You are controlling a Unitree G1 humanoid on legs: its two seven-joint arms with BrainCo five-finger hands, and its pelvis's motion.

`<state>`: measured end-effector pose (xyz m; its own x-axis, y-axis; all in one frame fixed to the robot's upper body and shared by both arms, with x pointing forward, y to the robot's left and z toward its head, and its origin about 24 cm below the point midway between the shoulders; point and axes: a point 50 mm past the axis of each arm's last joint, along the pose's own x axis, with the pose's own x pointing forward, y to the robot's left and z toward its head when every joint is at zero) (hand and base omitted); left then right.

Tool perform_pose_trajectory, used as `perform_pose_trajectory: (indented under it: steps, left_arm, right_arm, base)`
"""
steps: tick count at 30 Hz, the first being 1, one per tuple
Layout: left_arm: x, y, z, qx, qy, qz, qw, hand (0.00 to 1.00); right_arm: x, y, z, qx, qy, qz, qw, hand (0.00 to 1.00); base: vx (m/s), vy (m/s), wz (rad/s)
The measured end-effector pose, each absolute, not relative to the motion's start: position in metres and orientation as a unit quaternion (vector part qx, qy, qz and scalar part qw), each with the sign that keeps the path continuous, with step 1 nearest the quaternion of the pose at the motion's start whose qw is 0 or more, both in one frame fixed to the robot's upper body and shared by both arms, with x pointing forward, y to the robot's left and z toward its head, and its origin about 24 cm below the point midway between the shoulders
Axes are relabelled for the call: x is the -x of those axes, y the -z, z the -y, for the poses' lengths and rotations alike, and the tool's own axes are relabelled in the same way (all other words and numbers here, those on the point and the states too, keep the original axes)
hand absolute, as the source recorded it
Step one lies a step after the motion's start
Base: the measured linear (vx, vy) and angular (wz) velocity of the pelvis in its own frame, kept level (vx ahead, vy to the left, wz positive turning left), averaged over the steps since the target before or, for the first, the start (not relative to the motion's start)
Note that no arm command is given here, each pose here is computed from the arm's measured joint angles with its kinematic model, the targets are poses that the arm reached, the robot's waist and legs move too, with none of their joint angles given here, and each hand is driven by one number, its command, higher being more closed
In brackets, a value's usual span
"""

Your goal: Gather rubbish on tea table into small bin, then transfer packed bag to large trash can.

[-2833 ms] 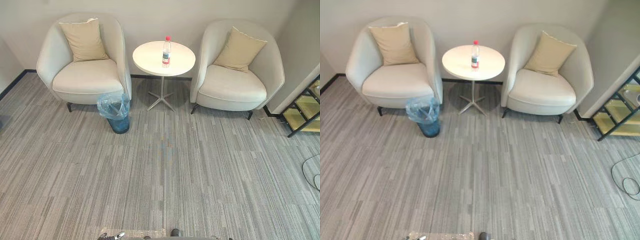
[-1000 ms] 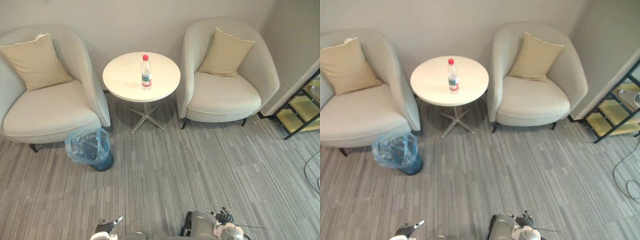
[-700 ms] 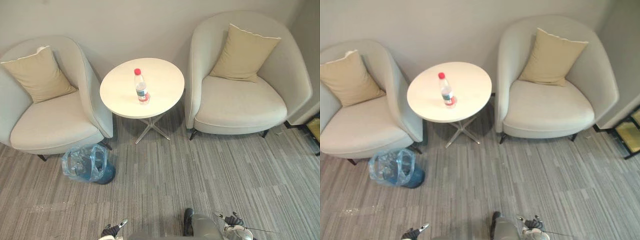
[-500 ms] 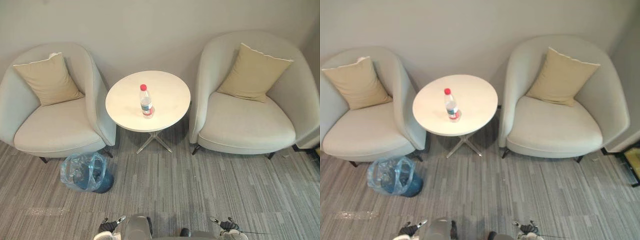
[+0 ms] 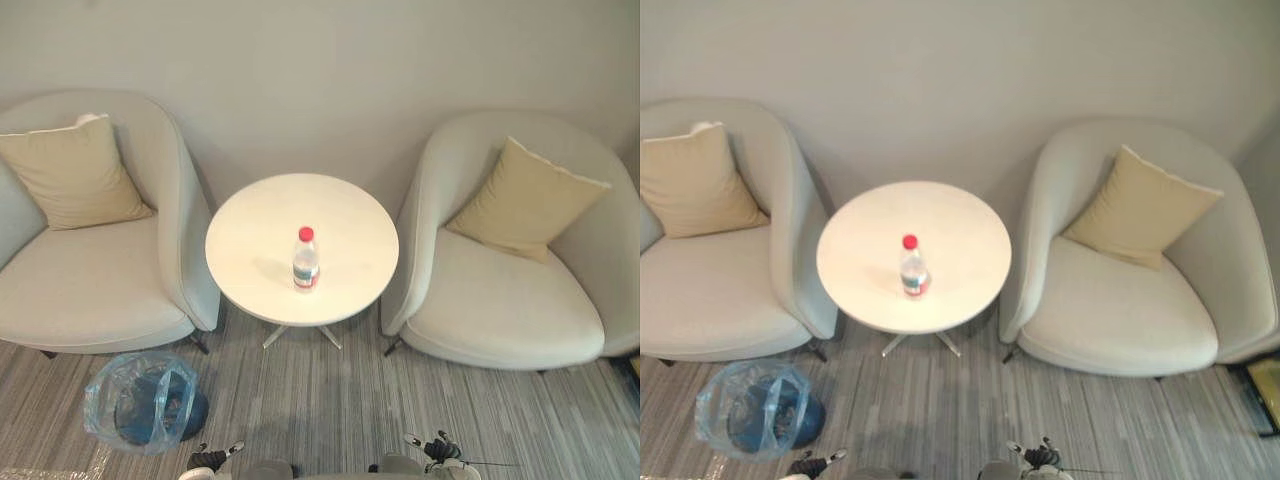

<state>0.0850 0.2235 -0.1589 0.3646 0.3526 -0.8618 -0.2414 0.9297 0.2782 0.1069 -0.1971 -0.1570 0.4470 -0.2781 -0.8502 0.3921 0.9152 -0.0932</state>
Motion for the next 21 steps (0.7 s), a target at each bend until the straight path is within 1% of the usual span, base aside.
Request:
perform_pose_trajectory:
  steps: [4,7,11,16,19,21]
  left_arm:
    - [-0.08,0.159,-0.228,-0.04,-0.201,-0.536,0.819,0.0]
    - [-0.076,0.164,-0.209,-0.011,-0.199,-0.545,0.814,0.0]
    - [-0.081,0.163,-0.207,-0.017,-0.19,-0.538,0.821,0.0]
    - [-0.082,0.161,-0.21,-0.026,-0.188,-0.531,0.826,0.0]
    - [-0.083,0.16,-0.215,-0.038,-0.185,-0.53,0.827,0.0]
    - [-0.082,0.159,-0.222,-0.064,-0.175,-0.531,0.827,0.0]
  right_arm:
    - [-0.104,0.159,0.189,-0.06,0.187,-0.495,0.847,0.0]
    - [-0.102,0.158,0.205,-0.038,0.192,-0.495,0.846,0.0]
    - [-0.1,0.158,0.208,-0.029,0.191,-0.498,0.845,0.0]
    - [-0.101,0.158,0.204,-0.021,0.18,-0.501,0.846,0.0]
    - [-0.103,0.159,0.199,-0.012,0.163,-0.502,0.849,0.0]
    - [-0.103,0.159,0.194,-0.008,0.15,-0.502,0.852,0.0]
  base:
    - [0.23,-0.224,0.52]
    - [0.19,-0.19,0.31]
    - [0.12,-0.14,0.46]
    - [0.04,-0.014,0.22]
    - [0.07,0.122,-0.15]
    - [0.13,0.14,-0.04]
